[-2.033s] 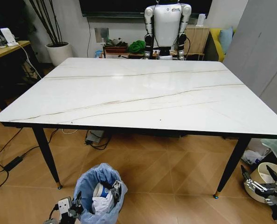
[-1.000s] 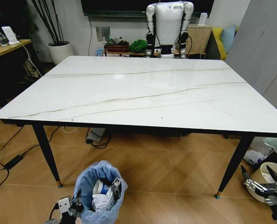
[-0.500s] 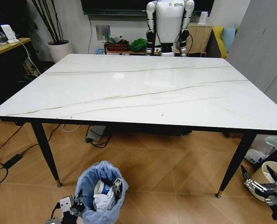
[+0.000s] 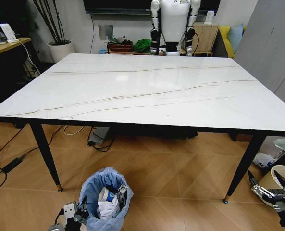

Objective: Pick up the trash bin and place the trash from the table into it.

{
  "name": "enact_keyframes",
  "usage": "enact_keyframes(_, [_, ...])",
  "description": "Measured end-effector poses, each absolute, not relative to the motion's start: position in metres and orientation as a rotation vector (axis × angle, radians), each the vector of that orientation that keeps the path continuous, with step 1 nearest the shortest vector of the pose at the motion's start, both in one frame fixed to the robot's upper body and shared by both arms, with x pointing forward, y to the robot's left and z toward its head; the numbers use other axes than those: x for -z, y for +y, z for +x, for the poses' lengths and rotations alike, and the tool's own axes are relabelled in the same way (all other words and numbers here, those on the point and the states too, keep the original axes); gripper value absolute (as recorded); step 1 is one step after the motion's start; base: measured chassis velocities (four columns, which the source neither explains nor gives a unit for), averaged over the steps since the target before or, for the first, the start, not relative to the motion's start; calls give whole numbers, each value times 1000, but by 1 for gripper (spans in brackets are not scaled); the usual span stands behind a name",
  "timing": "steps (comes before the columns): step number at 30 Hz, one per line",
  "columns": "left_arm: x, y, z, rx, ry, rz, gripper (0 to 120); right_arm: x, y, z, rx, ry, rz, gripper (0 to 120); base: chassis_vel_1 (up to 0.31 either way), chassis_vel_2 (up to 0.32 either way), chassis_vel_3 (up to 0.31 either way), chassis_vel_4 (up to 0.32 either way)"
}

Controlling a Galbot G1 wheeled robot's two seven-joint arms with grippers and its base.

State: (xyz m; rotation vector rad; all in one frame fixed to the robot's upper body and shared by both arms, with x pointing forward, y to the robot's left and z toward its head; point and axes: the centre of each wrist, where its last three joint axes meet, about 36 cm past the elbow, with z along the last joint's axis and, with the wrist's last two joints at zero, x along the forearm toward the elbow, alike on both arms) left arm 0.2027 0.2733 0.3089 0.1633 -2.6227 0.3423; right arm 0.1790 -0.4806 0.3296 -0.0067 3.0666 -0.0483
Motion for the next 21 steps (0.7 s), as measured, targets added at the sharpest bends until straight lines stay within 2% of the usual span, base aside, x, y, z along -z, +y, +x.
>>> enact_keyframes(21, [-300, 266, 207, -356, -2611, 150, 0, -330, -481, 179, 48, 3067, -7, 100, 0, 0, 0, 0])
